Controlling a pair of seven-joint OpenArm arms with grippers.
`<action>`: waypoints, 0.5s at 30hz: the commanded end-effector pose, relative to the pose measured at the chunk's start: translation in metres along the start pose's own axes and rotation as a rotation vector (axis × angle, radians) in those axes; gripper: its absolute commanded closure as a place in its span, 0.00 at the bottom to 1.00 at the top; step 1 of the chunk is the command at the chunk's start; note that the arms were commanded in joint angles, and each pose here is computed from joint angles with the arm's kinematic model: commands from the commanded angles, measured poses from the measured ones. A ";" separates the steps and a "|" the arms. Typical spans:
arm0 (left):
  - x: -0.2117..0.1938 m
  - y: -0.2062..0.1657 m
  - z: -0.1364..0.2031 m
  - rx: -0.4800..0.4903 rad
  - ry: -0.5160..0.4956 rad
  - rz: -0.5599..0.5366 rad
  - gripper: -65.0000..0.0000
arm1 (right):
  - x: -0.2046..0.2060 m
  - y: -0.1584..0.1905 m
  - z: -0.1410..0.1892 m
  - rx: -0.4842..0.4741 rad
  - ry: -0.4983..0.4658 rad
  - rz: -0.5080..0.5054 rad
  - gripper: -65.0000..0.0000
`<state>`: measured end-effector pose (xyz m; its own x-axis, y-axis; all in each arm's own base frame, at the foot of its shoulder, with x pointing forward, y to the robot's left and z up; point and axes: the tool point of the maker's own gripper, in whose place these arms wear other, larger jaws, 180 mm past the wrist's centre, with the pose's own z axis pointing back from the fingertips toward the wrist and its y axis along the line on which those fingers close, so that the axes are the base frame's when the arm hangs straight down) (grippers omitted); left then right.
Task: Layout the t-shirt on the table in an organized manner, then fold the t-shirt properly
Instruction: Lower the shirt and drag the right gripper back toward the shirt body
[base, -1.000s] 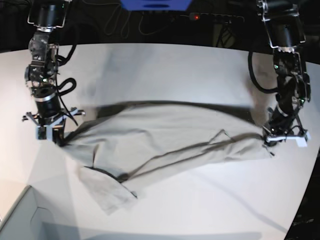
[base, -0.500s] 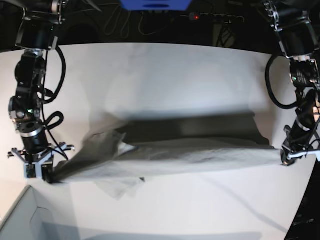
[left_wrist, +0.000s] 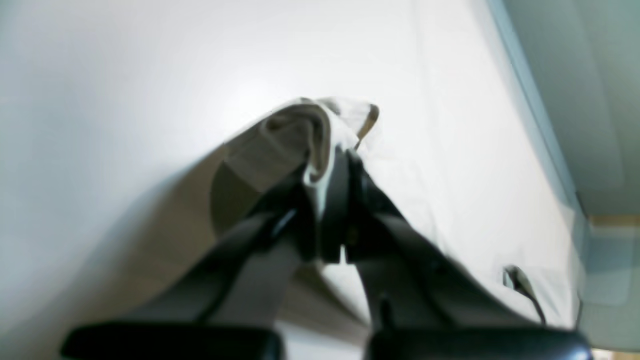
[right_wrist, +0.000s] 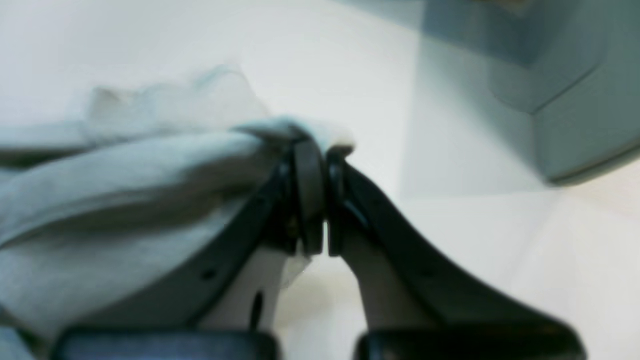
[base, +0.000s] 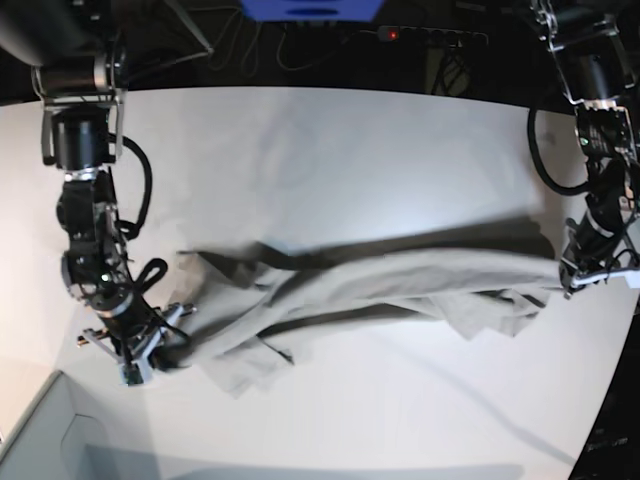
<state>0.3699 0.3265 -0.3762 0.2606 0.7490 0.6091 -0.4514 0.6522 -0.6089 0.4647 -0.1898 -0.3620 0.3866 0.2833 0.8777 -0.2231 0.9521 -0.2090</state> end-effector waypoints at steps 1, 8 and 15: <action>0.024 -0.013 -0.001 -0.034 -0.055 -0.011 1.00 | 0.032 -0.016 -0.008 -0.023 -0.066 0.006 1.00; 0.023 -0.009 -0.004 -0.024 -0.048 -0.004 1.00 | 0.039 -0.030 -0.037 -0.022 0.003 -0.024 0.71; 0.022 -0.011 -0.005 -0.028 -0.047 0.000 1.00 | 0.016 -0.035 -0.017 -0.036 0.010 0.012 0.34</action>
<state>0.3742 0.3286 -0.3786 0.2608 0.7543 0.6025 -0.4578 0.6461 -0.6108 0.4824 -0.2099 -0.3678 0.4352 0.3012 0.8484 -0.2169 0.9497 -0.2259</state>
